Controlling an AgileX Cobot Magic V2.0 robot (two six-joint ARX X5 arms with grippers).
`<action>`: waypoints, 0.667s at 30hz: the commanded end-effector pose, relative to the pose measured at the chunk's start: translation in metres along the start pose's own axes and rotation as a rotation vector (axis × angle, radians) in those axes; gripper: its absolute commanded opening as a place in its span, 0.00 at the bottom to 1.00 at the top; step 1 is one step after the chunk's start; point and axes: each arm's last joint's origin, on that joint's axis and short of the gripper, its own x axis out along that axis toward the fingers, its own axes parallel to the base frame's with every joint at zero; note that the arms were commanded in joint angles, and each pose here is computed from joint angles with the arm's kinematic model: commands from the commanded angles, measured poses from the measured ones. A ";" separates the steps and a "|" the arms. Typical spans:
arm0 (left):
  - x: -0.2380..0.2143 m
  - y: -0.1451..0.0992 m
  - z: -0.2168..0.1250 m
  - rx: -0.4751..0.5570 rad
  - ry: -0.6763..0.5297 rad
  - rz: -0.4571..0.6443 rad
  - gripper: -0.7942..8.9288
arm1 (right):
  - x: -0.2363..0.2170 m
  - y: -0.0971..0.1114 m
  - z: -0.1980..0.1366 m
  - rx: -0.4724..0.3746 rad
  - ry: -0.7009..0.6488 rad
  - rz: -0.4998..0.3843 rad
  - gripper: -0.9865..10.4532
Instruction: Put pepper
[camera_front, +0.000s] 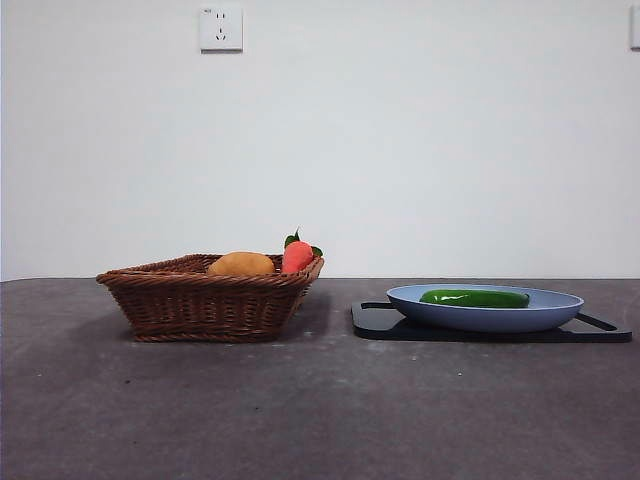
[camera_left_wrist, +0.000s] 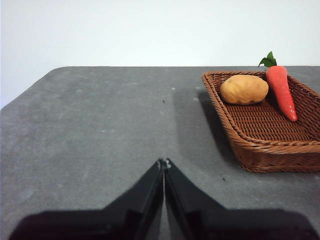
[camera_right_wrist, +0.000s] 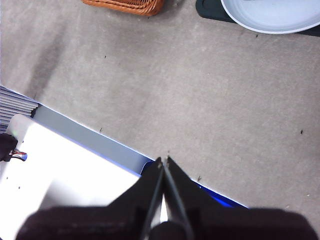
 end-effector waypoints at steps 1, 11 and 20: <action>0.001 0.000 -0.002 -0.009 -0.003 0.003 0.09 | -0.003 0.002 0.004 -0.006 -0.019 0.002 0.10; 0.001 0.000 -0.002 -0.009 -0.003 0.003 0.09 | -0.035 0.006 -0.001 -0.175 -0.413 -0.129 0.10; 0.001 0.000 -0.002 -0.009 -0.003 0.003 0.09 | -0.016 -0.009 -0.032 -0.303 -0.801 -0.228 0.10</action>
